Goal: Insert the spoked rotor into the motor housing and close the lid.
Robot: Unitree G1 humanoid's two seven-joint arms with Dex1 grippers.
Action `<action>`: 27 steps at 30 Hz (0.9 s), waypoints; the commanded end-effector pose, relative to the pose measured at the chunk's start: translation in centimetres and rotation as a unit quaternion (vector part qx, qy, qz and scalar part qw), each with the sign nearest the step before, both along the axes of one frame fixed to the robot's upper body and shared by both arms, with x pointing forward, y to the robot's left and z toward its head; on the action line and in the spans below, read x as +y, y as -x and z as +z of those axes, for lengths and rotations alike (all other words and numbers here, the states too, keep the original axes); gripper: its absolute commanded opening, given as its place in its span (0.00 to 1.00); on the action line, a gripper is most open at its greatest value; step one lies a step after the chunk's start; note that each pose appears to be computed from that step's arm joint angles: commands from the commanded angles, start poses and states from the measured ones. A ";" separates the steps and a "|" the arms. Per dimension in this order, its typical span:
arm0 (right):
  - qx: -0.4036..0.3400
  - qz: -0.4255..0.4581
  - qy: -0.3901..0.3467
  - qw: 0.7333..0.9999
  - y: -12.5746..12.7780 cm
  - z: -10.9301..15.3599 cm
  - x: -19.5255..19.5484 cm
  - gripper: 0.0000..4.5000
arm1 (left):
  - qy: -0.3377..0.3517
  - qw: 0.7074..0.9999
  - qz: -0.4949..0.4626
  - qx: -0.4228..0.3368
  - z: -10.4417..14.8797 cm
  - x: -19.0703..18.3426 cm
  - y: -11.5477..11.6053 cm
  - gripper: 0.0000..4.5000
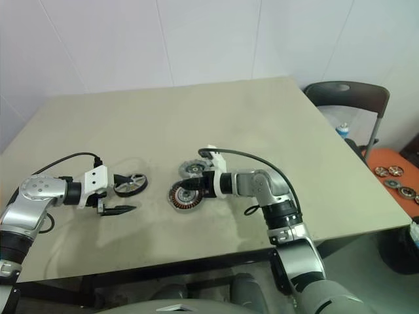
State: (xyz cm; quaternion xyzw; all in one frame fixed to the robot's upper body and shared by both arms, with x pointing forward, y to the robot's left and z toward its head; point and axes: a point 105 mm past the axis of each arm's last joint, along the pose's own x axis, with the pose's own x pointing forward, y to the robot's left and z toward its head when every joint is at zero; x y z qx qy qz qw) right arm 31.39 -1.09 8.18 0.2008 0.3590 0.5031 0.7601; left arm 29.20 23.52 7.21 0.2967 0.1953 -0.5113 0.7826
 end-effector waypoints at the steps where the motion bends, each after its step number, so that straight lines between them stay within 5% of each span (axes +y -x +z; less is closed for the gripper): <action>1: -0.022 -0.002 -0.014 1.000 -0.4 1.2 0.2 0.03 | -0.030 0.999 -0.009 0.003 -0.5 0.6 0.4 1.00; 9: -0.020 -0.003 -0.010 1.000 -0.5 1.0 0.2 0.00 | -0.051 0.999 -0.011 -0.013 -0.8 1.1 0.3 0.53; 24: -0.019 -0.014 -0.005 1.000 -0.7 0.7 0.0 0.00 | -0.053 0.998 -0.013 -0.021 -1.0 1.3 0.2 0.53; 27: -0.018 -0.014 -0.004 1.000 -0.6 0.5 0.1 0.00 | -0.048 0.998 -0.014 -0.024 -0.8 1.2 0.2 0.41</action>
